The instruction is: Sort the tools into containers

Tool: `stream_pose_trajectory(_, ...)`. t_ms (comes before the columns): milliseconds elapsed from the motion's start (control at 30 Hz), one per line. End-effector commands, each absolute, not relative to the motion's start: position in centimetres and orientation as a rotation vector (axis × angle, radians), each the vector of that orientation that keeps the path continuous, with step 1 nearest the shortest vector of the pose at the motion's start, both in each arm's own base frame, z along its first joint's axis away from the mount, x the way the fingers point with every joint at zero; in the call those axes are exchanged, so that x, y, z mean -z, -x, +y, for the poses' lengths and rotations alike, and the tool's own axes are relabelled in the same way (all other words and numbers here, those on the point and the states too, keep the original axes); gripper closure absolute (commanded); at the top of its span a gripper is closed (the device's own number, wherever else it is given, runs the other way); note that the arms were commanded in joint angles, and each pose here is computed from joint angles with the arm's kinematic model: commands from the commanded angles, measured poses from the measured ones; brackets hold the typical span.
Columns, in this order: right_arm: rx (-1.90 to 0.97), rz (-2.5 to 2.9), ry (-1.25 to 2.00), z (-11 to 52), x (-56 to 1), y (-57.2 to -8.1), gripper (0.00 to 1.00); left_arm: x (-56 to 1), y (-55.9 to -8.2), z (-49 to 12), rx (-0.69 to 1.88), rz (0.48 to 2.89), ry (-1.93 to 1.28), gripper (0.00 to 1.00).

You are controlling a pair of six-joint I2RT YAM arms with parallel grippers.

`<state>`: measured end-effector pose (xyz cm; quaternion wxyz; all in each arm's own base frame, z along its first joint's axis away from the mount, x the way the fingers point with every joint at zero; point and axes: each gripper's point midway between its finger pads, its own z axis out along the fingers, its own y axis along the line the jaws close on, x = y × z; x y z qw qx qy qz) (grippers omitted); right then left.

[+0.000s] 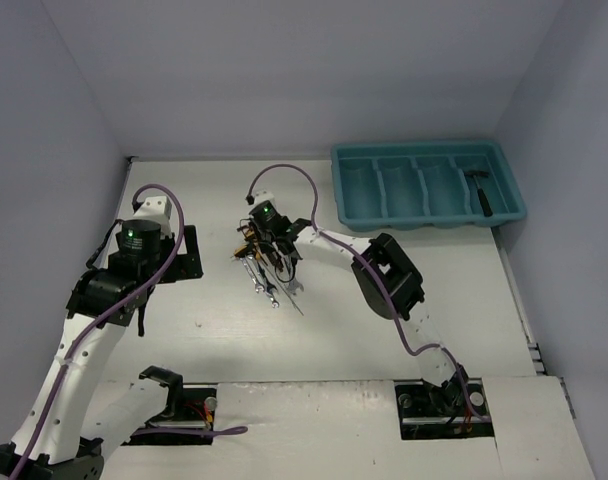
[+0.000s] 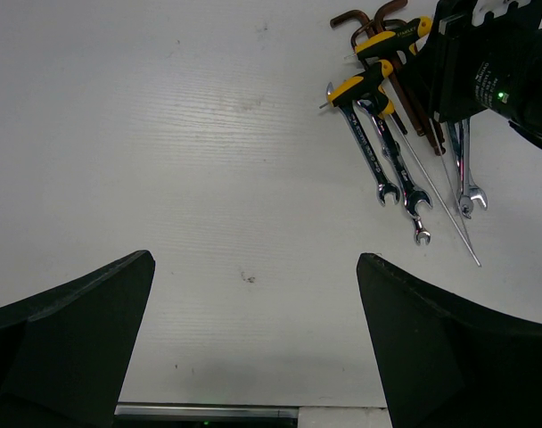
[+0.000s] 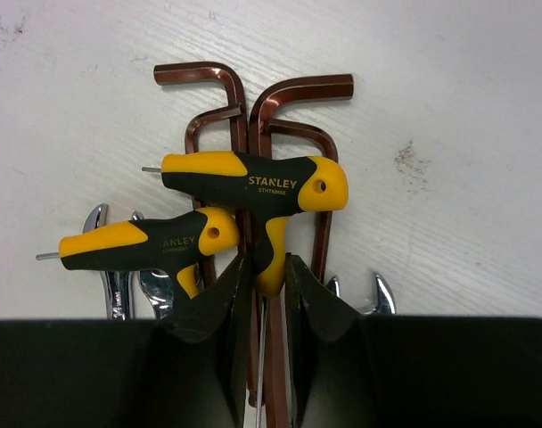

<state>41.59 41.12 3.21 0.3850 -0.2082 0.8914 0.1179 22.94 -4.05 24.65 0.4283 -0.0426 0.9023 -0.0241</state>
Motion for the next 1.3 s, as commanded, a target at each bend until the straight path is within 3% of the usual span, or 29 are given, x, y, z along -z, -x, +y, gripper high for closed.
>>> stream_pose_trajectory(0, -0.324, 2.011, 0.513, 40.1, -16.8, -43.3, 1.0, -26.6, -23.8, -4.0, 0.064, 2.192, 0.119, 0.05)
stream_pose_trajectory(267, -0.267, 1.974, 0.494, 31.3, -21.1, -45.0, 1.0, -26.8, -23.8, -4.2, 0.077, 2.191, 0.117, 0.04)
stream_pose_trajectory(600, 0.007, 1.919, 0.397, 7.3, -25.9, -52.0, 1.0, -27.1, -23.2, -4.5, 0.116, 2.173, 0.099, 0.05)
stream_pose_trajectory(800, 0.135, 1.949, 0.338, -2.2, -24.7, -55.6, 1.0, -26.7, -22.8, -4.4, 0.114, 2.173, 0.087, 0.05)
stream_pose_trajectory(1000, 0.172, 1.979, 0.271, -7.6, -22.4, -58.9, 1.0, -27.2, -22.4, -4.5, 0.129, 2.152, 0.073, 0.05)
stream_pose_trajectory(1267, 0.182, 2.027, 0.242, -9.2, -17.6, -62.8, 1.0, -25.7, -22.6, -4.4, 0.098, 2.201, 0.038, 0.05)
